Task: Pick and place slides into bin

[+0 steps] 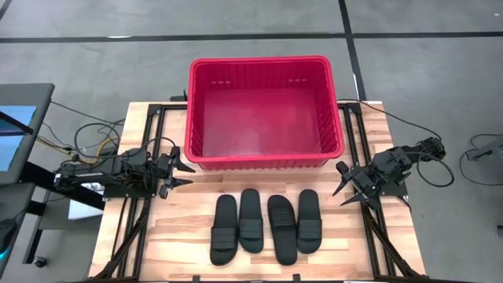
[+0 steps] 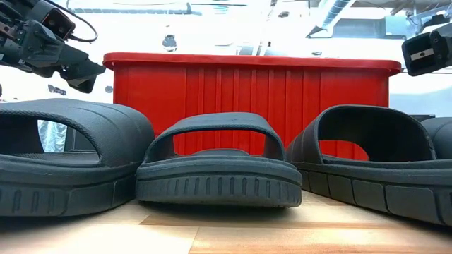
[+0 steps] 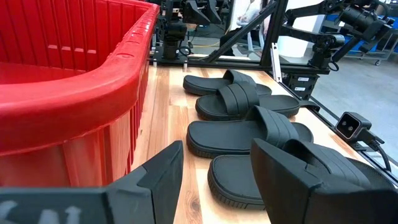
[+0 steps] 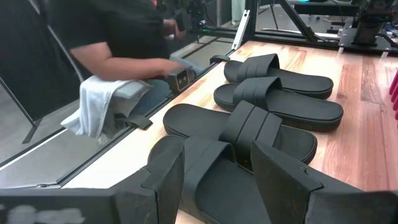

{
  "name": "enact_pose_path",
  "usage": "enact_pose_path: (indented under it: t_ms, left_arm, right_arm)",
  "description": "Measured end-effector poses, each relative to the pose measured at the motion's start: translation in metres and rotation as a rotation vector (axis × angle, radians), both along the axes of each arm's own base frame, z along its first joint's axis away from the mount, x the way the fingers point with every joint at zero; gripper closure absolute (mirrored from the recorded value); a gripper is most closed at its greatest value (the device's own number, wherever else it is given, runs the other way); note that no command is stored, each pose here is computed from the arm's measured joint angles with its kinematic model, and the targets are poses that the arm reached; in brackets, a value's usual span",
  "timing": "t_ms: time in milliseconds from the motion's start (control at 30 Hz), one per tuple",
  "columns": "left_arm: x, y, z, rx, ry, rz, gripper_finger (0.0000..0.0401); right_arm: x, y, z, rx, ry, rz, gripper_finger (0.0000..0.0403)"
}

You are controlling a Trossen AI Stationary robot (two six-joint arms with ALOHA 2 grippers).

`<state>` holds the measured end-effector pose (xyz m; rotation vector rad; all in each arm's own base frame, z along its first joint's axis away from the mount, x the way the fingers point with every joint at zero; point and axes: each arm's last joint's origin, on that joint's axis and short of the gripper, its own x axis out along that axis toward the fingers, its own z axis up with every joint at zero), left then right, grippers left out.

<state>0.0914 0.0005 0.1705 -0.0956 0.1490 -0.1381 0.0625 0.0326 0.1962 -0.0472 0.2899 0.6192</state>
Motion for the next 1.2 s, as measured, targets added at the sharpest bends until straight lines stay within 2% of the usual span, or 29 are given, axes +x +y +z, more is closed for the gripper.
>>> enact_pose_path:
  t_ms: [600,800,900,1067,1200]
  left_arm:
    - [0.0,0.0,0.0,0.003,-0.001,0.0,0.0223]
    - [0.0003,0.0017,0.0003,0.017,-0.005,0.058,0.0223]
    - [0.0003,0.002,0.0005,-0.032,0.0,0.076,0.0223]
    - [0.0004,0.0019,0.0012,-0.189,0.009,0.092,0.0223]
    - [0.0011,-0.002,0.005,-0.281,-0.022,-0.012,0.0223]
  right_arm:
    - [0.0,0.0,0.0001,0.0,0.0,0.0,0.0227]
    - [0.0,0.0,0.0,0.0,0.0,0.0,0.0226]
    - [0.0,0.0,0.0,0.0,0.0,0.0,0.0225]
    - [0.0,0.0,0.0001,0.0,0.0,0.0,0.0225]
    - [0.0,0.0,0.0001,0.0,0.0,0.0,0.0225]
